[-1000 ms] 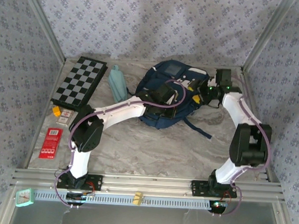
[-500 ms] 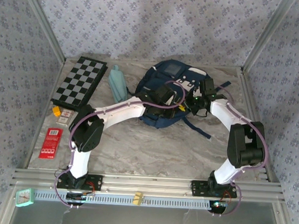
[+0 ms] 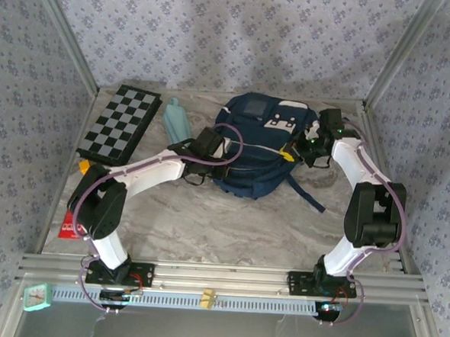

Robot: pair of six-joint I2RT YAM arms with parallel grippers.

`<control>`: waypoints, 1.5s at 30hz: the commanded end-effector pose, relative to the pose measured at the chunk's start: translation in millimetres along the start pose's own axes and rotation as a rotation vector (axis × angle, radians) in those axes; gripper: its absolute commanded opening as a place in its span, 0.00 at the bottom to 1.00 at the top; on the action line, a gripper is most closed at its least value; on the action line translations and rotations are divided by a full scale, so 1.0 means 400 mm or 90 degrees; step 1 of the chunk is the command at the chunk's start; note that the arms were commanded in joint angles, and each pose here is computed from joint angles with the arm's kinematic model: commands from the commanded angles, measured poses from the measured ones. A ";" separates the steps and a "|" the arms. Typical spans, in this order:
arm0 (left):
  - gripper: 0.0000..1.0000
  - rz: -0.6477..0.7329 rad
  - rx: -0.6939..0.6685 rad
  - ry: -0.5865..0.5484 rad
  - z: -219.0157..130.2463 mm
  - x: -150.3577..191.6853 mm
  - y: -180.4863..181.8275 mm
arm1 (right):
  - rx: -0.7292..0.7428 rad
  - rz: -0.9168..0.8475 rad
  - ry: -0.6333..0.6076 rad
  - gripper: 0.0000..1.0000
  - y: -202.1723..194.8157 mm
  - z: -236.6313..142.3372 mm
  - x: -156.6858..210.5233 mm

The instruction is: Pack the student bag

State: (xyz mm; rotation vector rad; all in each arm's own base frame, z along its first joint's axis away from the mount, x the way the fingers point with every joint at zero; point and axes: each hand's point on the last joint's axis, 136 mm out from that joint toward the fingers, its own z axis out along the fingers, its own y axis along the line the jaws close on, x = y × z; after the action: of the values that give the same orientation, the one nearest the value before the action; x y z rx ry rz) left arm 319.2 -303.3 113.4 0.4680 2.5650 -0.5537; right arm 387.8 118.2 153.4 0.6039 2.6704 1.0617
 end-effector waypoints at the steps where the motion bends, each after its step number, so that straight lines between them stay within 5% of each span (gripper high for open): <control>1: 0.00 0.003 0.005 0.054 -0.029 0.073 -0.015 | 0.019 -0.074 -0.079 0.00 0.027 -0.048 -0.129; 5: 0.00 0.025 0.065 0.023 -0.015 0.050 -0.130 | 0.017 -0.094 -0.074 0.00 0.068 -0.043 -0.171; 9: 0.00 -0.002 0.041 0.018 0.015 0.012 -0.113 | -0.019 -0.090 -0.065 0.46 0.107 -0.044 -0.132; 12: 0.00 -0.020 0.043 0.004 0.021 -0.008 -0.091 | -0.073 -0.058 -0.056 0.64 0.120 -0.017 -0.063; 21: 0.00 -0.009 0.061 -0.008 0.004 -0.030 -0.099 | -0.074 0.075 -0.082 0.77 0.063 0.069 0.097; 31: 0.00 -0.007 0.058 -0.013 0.000 -0.035 -0.098 | -0.096 0.031 -0.165 0.59 0.171 0.144 0.044; 39: 0.00 0.002 0.049 -0.018 -0.009 -0.036 -0.092 | -0.054 -0.002 -0.186 0.09 0.160 0.160 0.047; 45: 0.00 0.014 -0.020 -0.010 -0.028 -0.006 -0.031 | -0.077 -0.006 -0.190 0.00 0.153 0.075 0.027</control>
State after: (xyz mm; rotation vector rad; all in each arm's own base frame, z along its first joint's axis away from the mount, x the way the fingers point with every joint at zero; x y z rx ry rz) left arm 317.5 -327.2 117.3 0.4639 2.5488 -0.5946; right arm 399.9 205.5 145.5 0.6973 2.4267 1.0358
